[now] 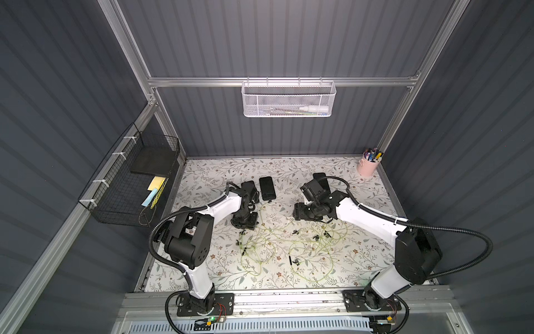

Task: Plug wired earphones into phones
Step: Pick up the wired earphone from the center of the board.

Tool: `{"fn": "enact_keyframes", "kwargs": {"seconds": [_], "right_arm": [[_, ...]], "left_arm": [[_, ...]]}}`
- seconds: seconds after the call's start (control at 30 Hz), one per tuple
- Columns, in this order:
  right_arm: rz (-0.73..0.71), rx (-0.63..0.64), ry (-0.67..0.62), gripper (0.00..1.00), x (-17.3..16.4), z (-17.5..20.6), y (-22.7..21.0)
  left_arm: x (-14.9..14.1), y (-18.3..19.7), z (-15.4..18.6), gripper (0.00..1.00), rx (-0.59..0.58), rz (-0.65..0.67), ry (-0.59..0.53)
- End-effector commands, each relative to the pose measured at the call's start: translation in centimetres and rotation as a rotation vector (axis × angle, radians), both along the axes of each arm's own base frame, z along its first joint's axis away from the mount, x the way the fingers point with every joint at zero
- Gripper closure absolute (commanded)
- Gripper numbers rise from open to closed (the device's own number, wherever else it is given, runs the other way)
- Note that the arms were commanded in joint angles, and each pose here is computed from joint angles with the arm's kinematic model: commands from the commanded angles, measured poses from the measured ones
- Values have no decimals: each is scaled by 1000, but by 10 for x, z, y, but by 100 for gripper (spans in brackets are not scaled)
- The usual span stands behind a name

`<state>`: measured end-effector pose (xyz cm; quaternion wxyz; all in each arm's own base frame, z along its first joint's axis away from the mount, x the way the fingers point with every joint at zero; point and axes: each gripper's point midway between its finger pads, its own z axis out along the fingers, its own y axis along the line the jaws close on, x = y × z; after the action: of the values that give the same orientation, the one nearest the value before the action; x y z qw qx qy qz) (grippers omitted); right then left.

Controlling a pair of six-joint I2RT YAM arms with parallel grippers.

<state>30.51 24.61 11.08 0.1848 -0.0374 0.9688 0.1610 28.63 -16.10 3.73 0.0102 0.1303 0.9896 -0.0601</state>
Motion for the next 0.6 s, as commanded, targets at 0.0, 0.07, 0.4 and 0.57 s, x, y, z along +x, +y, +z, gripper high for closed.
{"fn": "enact_keyframes", "kwargs": {"seconds": [0.0, 0.07, 0.4, 0.57], "right_arm": [[4, -14, 18, 34, -5, -7, -6], [1, -15, 18, 34, -6, -8, -8], [12, -17, 14, 35, -3, -10, -8], [16, -18, 9, 36, -1, -10, -7]], "left_arm": [[8, 0, -7, 57, 41, -37, -14], [10, 2, -12, 60, 61, -49, -11], [19, 3, -21, 73, 86, -66, -17], [13, 11, -21, 94, 132, -75, 6]]}}
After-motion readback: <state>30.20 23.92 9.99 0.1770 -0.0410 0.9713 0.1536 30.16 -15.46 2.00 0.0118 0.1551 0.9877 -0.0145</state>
